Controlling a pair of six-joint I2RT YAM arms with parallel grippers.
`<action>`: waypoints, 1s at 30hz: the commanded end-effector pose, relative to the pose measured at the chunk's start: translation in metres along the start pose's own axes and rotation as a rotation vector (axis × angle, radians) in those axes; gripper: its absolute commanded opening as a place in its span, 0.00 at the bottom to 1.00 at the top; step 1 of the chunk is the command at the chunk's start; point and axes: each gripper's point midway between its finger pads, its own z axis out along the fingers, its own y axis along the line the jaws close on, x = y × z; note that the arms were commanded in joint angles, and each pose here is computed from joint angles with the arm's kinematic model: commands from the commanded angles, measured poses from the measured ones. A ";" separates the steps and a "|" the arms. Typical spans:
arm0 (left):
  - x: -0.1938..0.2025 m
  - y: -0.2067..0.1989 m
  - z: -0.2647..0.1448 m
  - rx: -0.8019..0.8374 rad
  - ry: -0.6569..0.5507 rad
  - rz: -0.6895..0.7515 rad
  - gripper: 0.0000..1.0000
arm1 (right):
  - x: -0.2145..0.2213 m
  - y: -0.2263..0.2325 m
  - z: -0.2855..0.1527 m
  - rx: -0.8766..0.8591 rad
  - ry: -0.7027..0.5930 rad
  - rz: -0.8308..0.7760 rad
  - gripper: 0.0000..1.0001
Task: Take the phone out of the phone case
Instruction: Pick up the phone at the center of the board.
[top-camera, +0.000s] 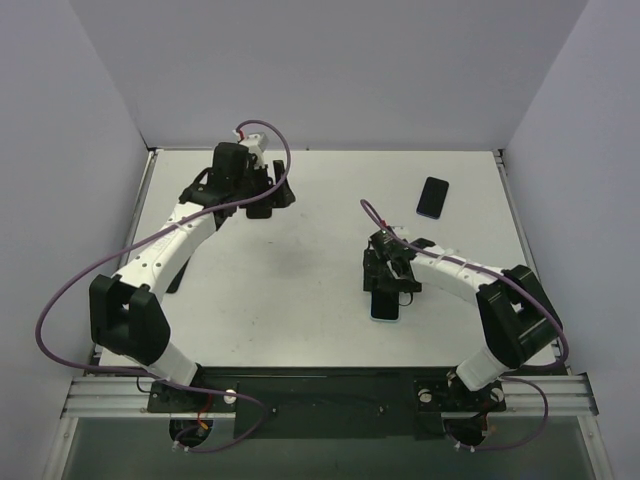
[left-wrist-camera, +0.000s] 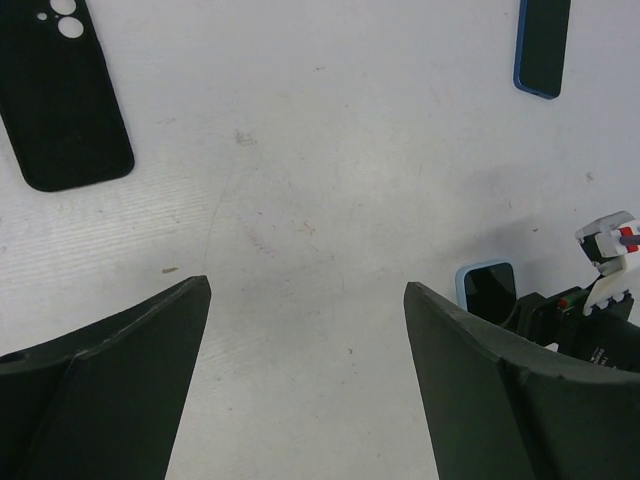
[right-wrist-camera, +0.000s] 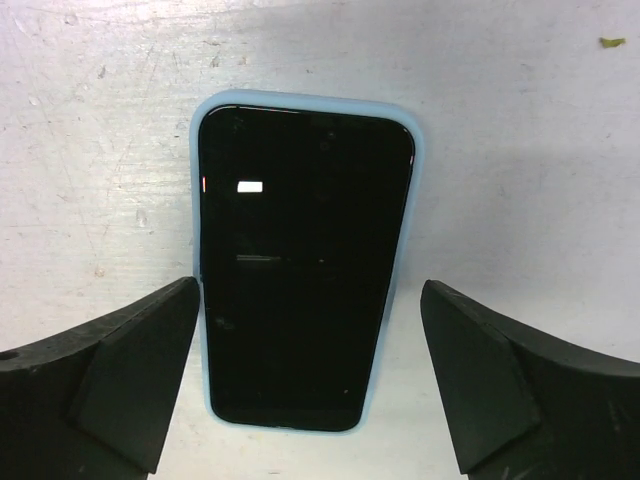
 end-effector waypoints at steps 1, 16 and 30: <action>-0.019 -0.016 -0.010 0.086 -0.067 -0.015 0.90 | 0.018 -0.008 0.007 0.027 0.059 0.000 0.83; -0.013 -0.017 0.000 0.100 -0.035 -0.066 0.89 | 0.019 -0.004 0.020 0.125 -0.006 0.070 0.52; 0.081 -0.121 0.042 0.628 0.270 -0.433 0.86 | -0.055 0.030 -0.049 -0.272 -0.401 0.069 0.00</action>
